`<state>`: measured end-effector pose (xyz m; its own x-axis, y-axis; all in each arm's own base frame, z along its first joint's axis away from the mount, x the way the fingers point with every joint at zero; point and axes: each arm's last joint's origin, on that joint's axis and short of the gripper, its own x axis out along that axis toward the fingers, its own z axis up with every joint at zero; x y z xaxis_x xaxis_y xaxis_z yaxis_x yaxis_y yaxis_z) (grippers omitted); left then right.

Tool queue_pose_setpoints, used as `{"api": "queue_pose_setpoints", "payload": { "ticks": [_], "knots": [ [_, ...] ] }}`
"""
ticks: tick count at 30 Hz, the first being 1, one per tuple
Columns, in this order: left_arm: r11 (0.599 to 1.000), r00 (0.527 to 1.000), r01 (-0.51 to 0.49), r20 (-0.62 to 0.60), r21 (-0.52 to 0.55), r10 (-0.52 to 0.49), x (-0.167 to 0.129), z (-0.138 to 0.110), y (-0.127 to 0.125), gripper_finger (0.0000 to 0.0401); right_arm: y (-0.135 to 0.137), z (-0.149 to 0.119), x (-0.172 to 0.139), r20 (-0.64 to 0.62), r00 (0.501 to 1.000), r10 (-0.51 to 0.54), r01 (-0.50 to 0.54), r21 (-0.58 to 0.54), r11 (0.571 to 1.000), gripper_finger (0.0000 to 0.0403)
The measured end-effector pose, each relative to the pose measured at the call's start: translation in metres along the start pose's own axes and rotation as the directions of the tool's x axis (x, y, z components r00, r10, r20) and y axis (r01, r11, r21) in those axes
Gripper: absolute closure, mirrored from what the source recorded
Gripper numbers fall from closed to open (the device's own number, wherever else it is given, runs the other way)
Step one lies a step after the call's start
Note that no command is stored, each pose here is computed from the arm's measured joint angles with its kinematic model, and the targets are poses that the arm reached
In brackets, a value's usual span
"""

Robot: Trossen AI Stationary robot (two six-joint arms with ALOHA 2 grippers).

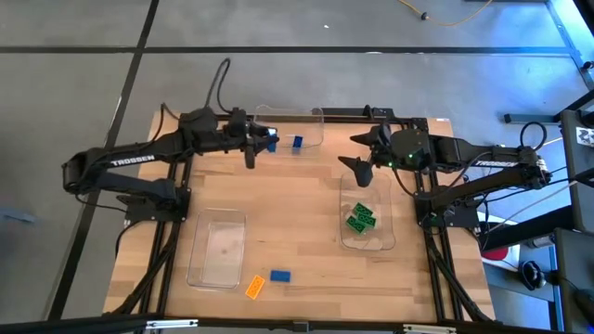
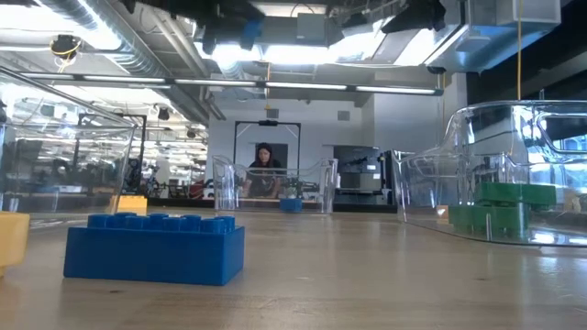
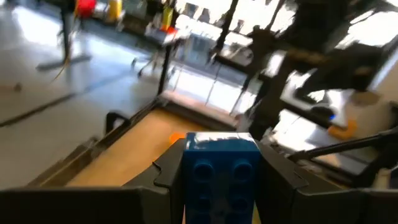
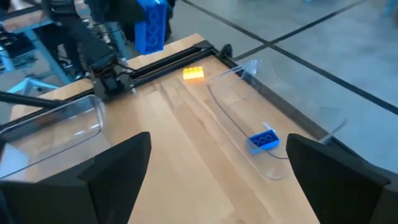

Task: Sort & place blocks by color
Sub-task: Put the top blue block into the top center transparent bin

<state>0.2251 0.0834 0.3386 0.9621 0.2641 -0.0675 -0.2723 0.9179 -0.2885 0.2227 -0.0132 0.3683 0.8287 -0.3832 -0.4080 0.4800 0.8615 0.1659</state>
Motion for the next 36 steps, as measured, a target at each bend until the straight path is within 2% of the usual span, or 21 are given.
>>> {"api": "queue_pose_setpoints", "payload": {
  "ticks": [5, 10, 13, 17, 24, 30, 36],
  "knots": [
    [0.994, 0.983, -0.112, -0.145, -0.015, 0.108, 0.022, 0.006, 0.024, 0.0275, -0.002, -0.001, 0.0, 0.008, 0.998, -0.058, 0.057, 0.027, 0.998, 0.0027],
    [0.977, 0.928, -0.214, -0.31, 0.007, 0.206, 0.059, 0.006, 0.058, 0.0275, -0.005, -0.004, 0.0, -0.011, 0.993, -0.12, 0.121, 0.064, 0.991, 0.0027],
    [0.953, 0.861, -0.301, -0.425, 0.019, 0.28, 0.083, -0.003, 0.083, 0.0275, -0.007, -0.007, 0.0, -0.026, 0.985, -0.172, 0.173, 0.096, 0.98, 0.0027],
    [0.9, 0.743, -0.431, -0.542, 0.062, 0.393, 0.113, -0.02, 0.113, 0.0275, -0.011, -0.011, -0.001, -0.045, 0.967, -0.252, 0.256, 0.169, 0.952, 0.0027],
    [0.818, 0.649, -0.574, -0.629, -0.035, 0.429, 0.151, -0.058, 0.152, 0.0275, -0.013, -0.017, 0.003, -0.079, 0.948, -0.308, 0.318, 0.261, 0.912, 0.0027],
    [0.742, 0.58, -0.663, -0.693, -0.096, 0.429, 0.164, -0.091, 0.166, 0.0275, -0.009, -0.022, 0.017, -0.113, 0.939, -0.325, 0.343, 0.235, 0.91, 0.0027],
    [0.727, 0.551, -0.685, -0.69, -0.051, 0.47, 0.169, -0.1, 0.159, 0.0275, -0.006, -0.028, 0.032, -0.151, 0.928, -0.34, 0.366, 0.206, 0.908, 0.0027]
  ]
}}
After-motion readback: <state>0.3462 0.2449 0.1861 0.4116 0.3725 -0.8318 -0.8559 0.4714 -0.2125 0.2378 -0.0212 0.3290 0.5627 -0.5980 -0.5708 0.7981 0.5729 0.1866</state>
